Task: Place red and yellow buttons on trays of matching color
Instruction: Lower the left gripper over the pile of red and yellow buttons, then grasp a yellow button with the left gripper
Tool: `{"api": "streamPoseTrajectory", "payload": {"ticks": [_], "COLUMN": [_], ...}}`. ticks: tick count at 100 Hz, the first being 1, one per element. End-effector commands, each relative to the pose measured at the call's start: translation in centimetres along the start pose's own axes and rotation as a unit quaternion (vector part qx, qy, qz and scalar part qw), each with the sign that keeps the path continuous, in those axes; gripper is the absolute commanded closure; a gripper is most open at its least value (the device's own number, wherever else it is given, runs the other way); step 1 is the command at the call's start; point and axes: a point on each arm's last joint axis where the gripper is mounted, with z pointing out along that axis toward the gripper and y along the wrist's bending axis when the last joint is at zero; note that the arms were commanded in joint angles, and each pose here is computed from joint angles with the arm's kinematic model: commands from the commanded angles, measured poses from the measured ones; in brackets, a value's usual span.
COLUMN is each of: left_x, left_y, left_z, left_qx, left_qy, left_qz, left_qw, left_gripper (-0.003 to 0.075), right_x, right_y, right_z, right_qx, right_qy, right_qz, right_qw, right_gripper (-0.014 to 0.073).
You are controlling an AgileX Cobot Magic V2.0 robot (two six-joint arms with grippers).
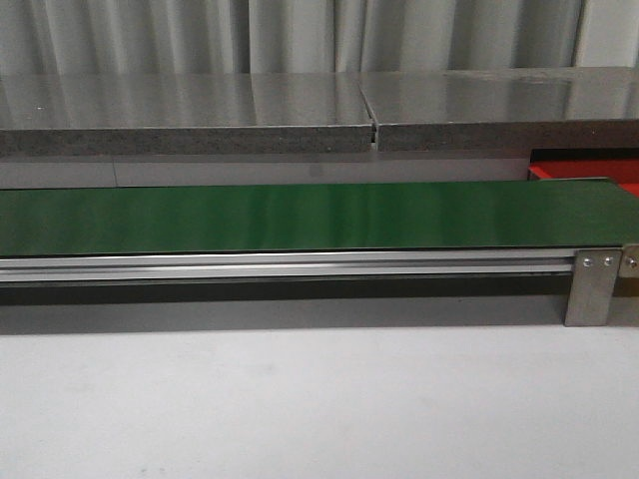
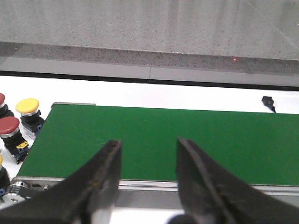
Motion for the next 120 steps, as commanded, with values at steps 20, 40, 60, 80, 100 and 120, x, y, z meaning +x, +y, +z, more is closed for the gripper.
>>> {"api": "streamPoseTrajectory", "payload": {"ticks": [20,40,60,80,100,120], "left_x": [-3.8,-5.7,-7.1,-7.9,-7.7,-6.6], "left_y": [0.0,1.7,4.7,8.1,12.0,15.7], "left_z": [1.8,4.2,7.0,9.3,11.5,13.9], "left_qx": [-0.005,-0.048,-0.098,-0.138,-0.172,-0.202], "left_qy": [-0.020,0.063,0.159,0.234,0.298,0.327], "left_qz": [-0.015,-0.062,-0.123,-0.160,-0.198,-0.216], "left_qw": [1.000,0.995,0.975,0.949,0.918,0.898], "left_gripper": [0.0320,0.0320,0.0320,0.0320,0.0319,0.0237], "right_x": [-1.0,-1.0,-1.0,-1.0,-1.0,-1.0], "right_y": [0.1,0.1,0.1,0.1,0.1,0.1], "right_z": [-0.1,-0.1,-0.1,-0.1,-0.1,-0.1], "right_qx": [-0.002,-0.002,-0.002,-0.002,-0.002,-0.002], "right_qy": [-0.044,-0.044,-0.044,-0.044,-0.044,-0.044], "right_qz": [-0.004,-0.004,-0.004,-0.004,-0.004,-0.004], "right_qw": [0.999,0.999,0.999,0.999,0.999,0.999], "right_gripper": [0.0661,0.0661,0.0661,0.0661,0.0661,0.0661]}}
